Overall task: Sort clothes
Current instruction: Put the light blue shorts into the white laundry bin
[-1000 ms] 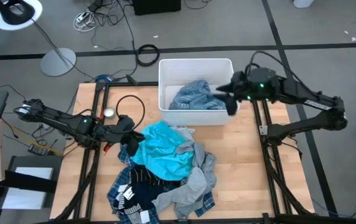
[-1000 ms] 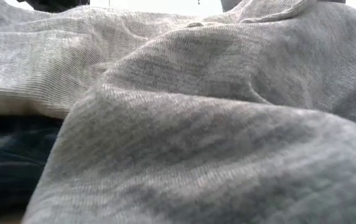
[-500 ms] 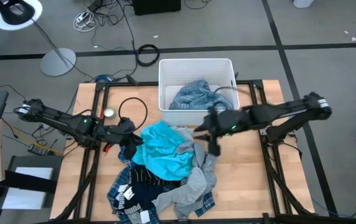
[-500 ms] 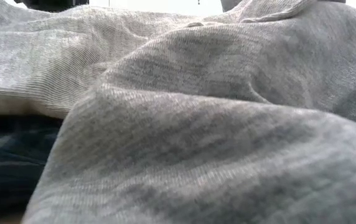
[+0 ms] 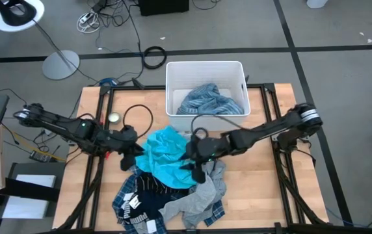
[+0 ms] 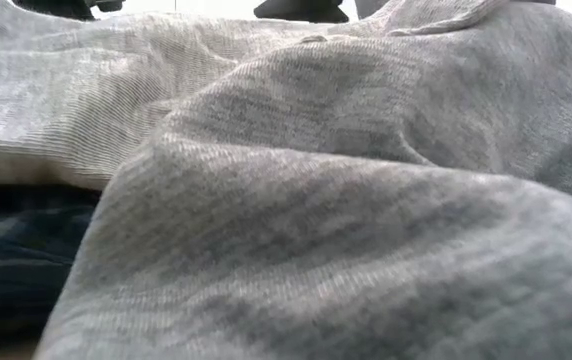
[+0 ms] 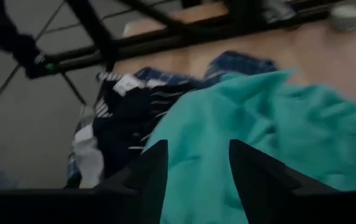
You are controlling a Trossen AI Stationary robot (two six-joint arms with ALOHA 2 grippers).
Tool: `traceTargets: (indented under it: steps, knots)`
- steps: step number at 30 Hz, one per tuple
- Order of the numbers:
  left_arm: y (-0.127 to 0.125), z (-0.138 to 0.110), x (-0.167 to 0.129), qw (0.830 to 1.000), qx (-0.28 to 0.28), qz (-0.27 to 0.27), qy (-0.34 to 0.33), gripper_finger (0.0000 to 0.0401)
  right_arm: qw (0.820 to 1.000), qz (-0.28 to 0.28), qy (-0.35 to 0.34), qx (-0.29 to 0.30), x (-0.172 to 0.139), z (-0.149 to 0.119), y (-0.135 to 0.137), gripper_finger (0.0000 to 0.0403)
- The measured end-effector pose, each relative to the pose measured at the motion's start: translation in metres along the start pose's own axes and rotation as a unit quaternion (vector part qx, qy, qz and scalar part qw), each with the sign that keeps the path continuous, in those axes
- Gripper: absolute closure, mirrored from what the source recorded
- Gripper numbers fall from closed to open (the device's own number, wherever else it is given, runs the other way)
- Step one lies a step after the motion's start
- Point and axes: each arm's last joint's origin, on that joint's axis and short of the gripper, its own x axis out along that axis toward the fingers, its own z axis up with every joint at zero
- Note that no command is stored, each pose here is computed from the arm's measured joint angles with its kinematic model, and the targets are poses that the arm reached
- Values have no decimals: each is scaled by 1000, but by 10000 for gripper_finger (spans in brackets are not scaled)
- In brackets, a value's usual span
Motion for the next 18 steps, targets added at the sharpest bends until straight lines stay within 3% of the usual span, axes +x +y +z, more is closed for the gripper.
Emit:
traceTargets:
  steps: [6,18]
  knots:
    - [1,-4,-21,999,-1,-21,-33,317,998,5,59,-22,39,-8,8,216]
    - [1,-13,-39,998,-22,-49,-40,318,982,-60,176,-14,102,-38,-21,236]
